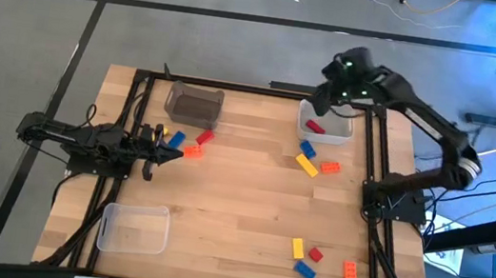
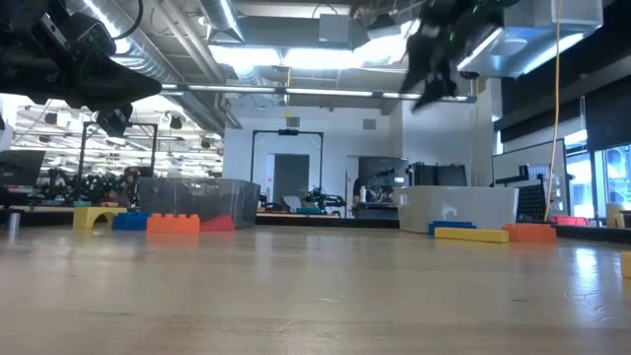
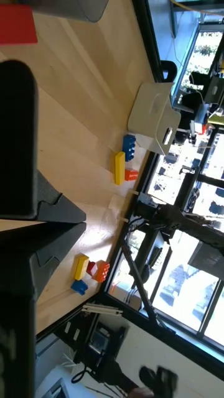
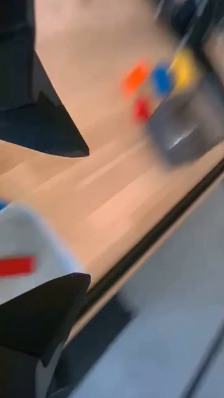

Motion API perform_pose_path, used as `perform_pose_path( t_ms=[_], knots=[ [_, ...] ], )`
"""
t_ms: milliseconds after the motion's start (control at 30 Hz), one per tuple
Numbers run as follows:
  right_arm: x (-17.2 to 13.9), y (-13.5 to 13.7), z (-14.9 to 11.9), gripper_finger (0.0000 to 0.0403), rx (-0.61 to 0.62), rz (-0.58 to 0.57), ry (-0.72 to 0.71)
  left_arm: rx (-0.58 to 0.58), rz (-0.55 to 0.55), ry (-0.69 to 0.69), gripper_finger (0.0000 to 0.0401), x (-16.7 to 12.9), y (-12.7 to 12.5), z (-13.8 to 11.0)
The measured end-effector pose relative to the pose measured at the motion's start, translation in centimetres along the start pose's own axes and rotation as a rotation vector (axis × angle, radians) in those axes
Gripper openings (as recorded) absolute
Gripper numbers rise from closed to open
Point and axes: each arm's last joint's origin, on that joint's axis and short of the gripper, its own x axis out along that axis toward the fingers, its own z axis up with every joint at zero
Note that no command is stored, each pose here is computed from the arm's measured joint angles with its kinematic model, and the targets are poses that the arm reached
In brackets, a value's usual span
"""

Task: Sort & place blocks by color
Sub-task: Put the red triangular block into the gray bin

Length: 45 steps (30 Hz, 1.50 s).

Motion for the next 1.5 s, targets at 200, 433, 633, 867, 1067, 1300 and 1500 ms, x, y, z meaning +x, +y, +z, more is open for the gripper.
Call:
perform_pose_path(
  t_ms=[200,433,633,867,1067,1300,1500],
  knots=[
    [-2.8,2.2,1.5,0.0321,-0.072,0.146,-0.219,0.000,0.000,0.000,0.0000,0.0,0.0,0.0],
    [-3.0,3.0,1.6,0.0321,-0.100,0.198,-0.242,0.000,0.000,0.000,0.0000,0.0,0.0,0.0],
    [-2.7,5.4,1.3,0.0321,-0.111,0.303,-0.216,0.004,0.003,-0.022,0.0000,0.0,0.0,0.2],
    [-2.0,11.0,-0.6,0.0321,-0.175,0.446,-0.241,0.003,0.004,-0.022,0.0000,0.0,0.0,0.2],
    [-1.0,13.7,-4.9,0.0321,-0.110,0.484,-0.294,-0.001,-0.003,-0.041,0.0000,0.0,-0.1,0.4],
    [0.0,14.4,-10.6,0.0321,-0.013,0.552,-0.416,-0.008,-0.015,-0.074,0.0000,0.0,-0.2,0.7],
    [2.5,13.9,-14.8,0.0321,-0.138,0.481,-0.340,-0.012,-0.005,-0.093,0.0000,0.0,-0.2,0.8]
  ],
)
